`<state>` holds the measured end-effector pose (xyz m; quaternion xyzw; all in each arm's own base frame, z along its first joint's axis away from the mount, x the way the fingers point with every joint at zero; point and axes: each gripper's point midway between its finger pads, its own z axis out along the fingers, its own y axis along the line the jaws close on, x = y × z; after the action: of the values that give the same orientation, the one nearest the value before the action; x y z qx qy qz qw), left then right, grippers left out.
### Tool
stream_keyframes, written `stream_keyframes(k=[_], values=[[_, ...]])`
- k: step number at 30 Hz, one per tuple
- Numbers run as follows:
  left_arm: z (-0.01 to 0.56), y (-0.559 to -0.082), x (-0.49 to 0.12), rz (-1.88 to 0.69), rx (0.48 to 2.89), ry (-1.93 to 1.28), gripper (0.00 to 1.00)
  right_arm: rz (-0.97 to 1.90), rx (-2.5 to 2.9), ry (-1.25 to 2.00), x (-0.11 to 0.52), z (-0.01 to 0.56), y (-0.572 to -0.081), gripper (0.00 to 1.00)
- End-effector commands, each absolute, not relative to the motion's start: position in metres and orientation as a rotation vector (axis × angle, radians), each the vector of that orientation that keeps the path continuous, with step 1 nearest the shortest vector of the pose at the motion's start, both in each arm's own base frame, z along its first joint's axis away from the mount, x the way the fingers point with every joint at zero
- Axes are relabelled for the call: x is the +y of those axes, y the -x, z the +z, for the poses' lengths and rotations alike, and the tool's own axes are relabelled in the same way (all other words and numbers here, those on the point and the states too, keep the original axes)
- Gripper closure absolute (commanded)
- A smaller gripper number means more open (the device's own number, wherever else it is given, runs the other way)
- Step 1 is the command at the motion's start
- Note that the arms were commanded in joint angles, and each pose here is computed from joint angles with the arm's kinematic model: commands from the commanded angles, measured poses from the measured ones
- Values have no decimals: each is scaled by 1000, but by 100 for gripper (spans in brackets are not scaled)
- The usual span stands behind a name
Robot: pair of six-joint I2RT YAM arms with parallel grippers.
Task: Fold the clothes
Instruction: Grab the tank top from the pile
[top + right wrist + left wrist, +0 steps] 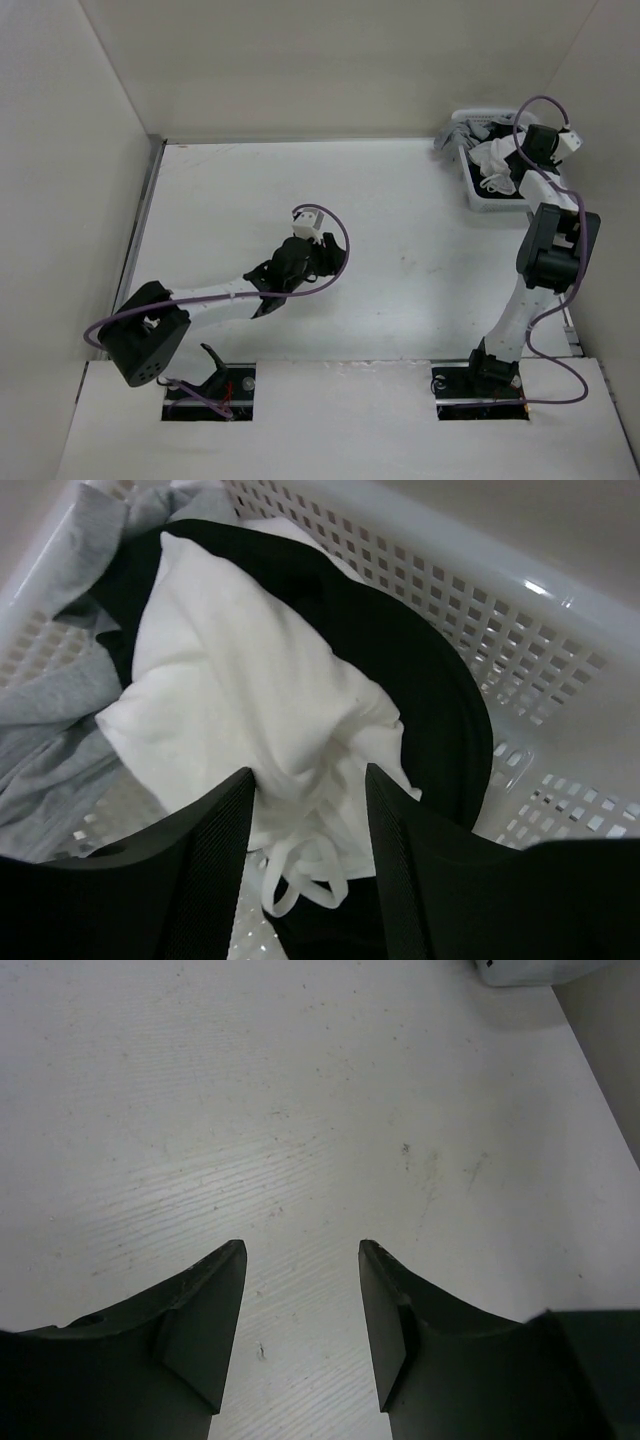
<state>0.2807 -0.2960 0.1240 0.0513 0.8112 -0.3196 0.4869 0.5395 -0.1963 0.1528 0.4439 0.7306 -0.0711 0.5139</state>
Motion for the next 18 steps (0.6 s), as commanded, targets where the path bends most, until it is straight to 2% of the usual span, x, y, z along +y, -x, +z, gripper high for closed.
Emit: stream_keyframes(k=[1,3,5,10,12,15,18], values=[[132,-285,-302,-824,1929,-106,53,-114,1678,-1055,-206,187,-556,48],[129,-285,-303,-830,1937,-107,53,-107,1668,-1066,-210,184,-558,56],[129,-286,-304,-837,1936,-105,53,-100,1663,-1070,-213,184,-561,69],[129,-287,-303,-838,1934,-101,53,-68,1628,-1044,-212,194,-571,80],[128,-286,-303,-836,1936,-103,53,-53,1622,-1035,-210,199,-575,91],[130,-287,-301,-836,1931,-101,54,-8,1596,-1018,-203,215,-576,98],[131,-288,-299,-837,1922,-89,54,63,1524,-956,-181,261,-566,99]])
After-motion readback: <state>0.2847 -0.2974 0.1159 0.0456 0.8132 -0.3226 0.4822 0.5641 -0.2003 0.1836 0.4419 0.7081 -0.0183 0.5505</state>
